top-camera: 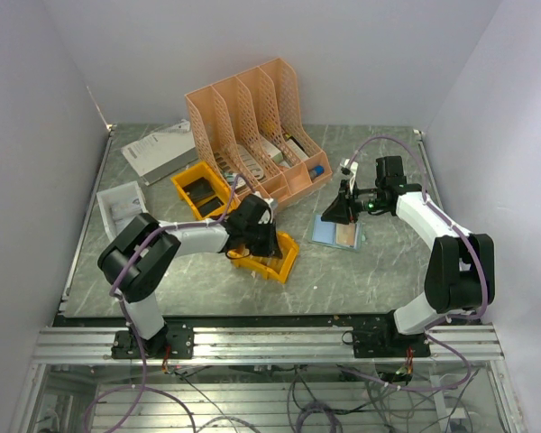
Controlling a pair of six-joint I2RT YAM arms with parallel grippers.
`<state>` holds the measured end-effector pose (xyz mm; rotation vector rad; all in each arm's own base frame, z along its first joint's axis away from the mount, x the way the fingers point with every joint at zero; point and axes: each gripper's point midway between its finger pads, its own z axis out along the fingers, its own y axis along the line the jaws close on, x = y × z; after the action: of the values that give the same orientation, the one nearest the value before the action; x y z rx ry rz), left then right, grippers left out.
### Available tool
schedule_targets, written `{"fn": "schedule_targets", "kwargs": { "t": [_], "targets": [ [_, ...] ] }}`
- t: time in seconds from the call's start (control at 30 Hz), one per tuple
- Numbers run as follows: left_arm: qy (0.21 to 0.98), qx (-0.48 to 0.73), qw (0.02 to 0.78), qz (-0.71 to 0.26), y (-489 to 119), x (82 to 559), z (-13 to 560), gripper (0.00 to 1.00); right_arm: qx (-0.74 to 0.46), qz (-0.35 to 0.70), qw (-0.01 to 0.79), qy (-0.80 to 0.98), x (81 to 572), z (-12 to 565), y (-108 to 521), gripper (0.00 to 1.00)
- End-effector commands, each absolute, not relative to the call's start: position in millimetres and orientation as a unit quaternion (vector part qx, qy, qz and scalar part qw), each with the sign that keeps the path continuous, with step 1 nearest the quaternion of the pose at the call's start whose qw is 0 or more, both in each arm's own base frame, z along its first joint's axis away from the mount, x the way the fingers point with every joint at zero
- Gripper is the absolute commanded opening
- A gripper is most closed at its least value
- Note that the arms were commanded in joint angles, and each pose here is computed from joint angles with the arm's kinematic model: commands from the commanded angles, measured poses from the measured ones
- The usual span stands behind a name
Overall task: Put the credit cards into the card holder
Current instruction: Pick up the credit card from the storage box.
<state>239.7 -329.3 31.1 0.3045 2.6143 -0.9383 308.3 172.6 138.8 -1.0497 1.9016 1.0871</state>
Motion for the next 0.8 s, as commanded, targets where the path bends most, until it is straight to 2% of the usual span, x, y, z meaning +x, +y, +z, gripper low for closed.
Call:
{"fn": "schedule_targets", "kwargs": {
  "t": [0.0,0.37,0.57,0.77],
  "targets": [
    [0.923,0.116,0.183,-0.318,-329,244,38,0.08,-0.414,0.415,0.354,0.728,312,145,174,0.2],
    [0.888,0.082,0.2,-0.407,-319,252,72,0.07,-0.415,0.415,0.356,0.727,312,146,174,0.2],
    [0.887,0.074,0.198,-0.41,-312,256,67,0.08,-0.415,0.414,0.357,0.727,312,146,173,0.2],
    [0.888,0.067,0.199,-0.41,-307,260,66,0.18,-0.415,0.415,0.354,0.728,312,144,173,0.2]
  ]
}}
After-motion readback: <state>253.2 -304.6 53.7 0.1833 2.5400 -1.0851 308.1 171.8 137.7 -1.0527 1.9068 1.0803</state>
